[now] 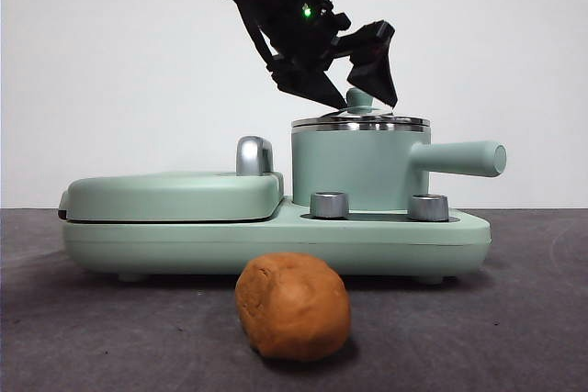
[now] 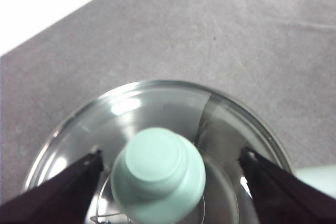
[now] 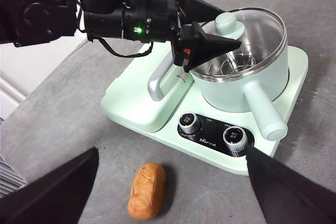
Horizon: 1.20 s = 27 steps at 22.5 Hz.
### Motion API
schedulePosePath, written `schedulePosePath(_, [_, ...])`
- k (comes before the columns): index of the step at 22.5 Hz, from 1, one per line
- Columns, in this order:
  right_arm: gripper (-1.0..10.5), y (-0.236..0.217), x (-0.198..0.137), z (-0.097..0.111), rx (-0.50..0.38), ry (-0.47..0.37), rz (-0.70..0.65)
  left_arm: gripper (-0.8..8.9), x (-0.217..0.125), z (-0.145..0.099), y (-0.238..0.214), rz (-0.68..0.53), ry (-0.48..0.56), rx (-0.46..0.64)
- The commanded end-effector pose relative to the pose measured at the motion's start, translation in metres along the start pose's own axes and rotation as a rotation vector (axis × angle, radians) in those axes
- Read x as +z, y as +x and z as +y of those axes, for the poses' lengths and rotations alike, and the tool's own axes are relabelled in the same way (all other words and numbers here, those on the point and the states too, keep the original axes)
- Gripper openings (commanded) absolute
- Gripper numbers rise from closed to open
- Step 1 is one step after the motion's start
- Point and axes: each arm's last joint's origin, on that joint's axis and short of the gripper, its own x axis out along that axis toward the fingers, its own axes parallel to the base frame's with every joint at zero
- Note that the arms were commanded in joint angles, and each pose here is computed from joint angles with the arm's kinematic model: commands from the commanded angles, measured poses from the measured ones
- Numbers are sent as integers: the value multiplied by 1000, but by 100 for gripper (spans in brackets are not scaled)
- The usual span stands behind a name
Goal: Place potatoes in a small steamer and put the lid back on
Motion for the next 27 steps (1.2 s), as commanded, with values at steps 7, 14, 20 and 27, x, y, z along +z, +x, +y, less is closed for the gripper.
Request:
schedulePosePath(7, [447,-2,5,2,3,-26,-15,275,5,-3,9,-42,5,0])
schedulePosePath(14, [447,-2,5,2,3,-25,-14,81,5,-3,9,-44,6,1])
schedulePosePath(20, [447,-2,5,2,3,-24,-13,81,22,-1,-3,-96,-40,8])
schedulePosePath(27, [448,6,6,-1,-57,45,65,81,61,2,-53,-159,-99,20])
